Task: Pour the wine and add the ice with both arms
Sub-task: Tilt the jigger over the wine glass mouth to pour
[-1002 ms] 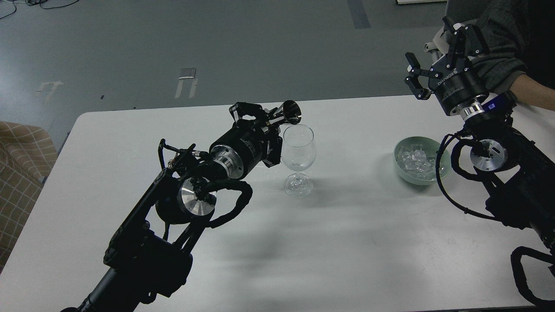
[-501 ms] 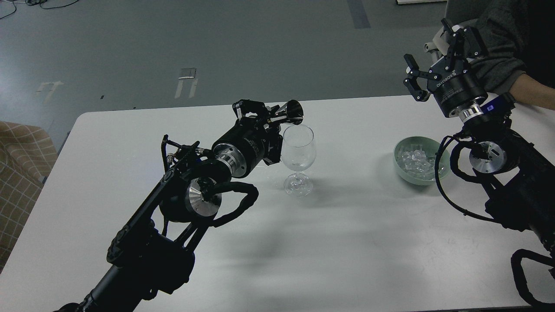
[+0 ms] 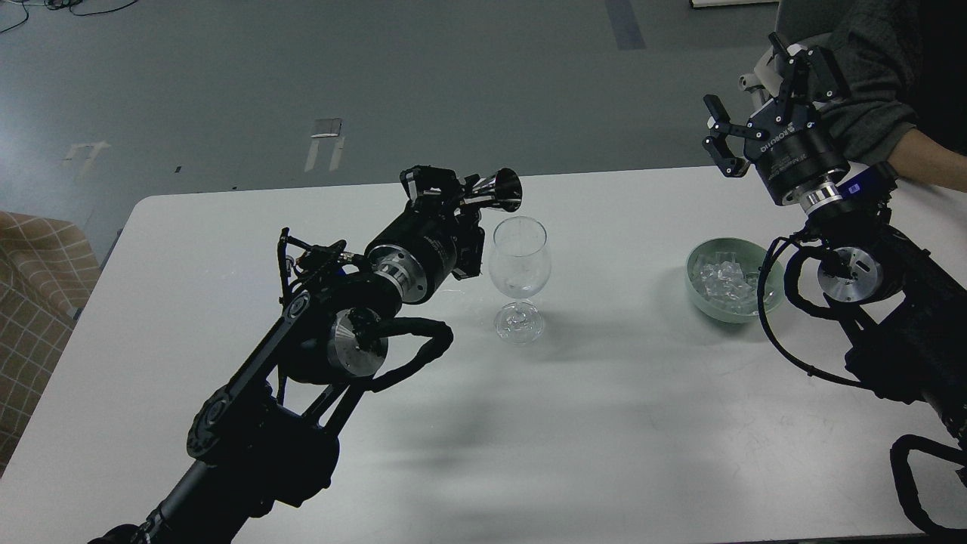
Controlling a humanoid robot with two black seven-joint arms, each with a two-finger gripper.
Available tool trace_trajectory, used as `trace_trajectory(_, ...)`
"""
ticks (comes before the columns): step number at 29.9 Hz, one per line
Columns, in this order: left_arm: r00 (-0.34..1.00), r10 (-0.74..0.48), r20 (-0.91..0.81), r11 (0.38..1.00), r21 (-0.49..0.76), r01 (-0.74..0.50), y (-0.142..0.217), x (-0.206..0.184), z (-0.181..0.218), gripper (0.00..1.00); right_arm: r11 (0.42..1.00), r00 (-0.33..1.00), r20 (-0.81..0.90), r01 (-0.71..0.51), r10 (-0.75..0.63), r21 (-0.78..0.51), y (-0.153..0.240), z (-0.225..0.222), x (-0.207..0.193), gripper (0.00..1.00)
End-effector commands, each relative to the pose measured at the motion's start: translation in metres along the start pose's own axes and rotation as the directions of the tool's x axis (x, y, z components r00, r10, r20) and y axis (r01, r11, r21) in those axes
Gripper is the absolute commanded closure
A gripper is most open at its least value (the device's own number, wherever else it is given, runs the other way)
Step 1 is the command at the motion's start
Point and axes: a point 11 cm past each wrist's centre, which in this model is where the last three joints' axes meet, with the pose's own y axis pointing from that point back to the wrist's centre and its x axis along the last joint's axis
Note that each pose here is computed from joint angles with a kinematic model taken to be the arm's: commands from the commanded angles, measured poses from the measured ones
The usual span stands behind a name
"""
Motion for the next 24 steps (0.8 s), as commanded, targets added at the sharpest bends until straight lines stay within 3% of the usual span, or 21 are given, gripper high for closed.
trace_trajectory(1,1.0,-0.007,0.021,1.0,0.003,0.007,-0.0003,-0.0037,-0.0025,1.0,1.0,1.0,0.0,-0.001,0.001,0.002,-0.0002,-0.0006,0.0001,0.0)
trace_trajectory(24,0.992,0.007,0.122,0.999,-0.04,-0.002,0.0,-0.0047,-0.0017,1.0,1.0,1.0,0.001,0.0,0.0,-0.001,0.0002,0.0008,-0.0002,0.0)
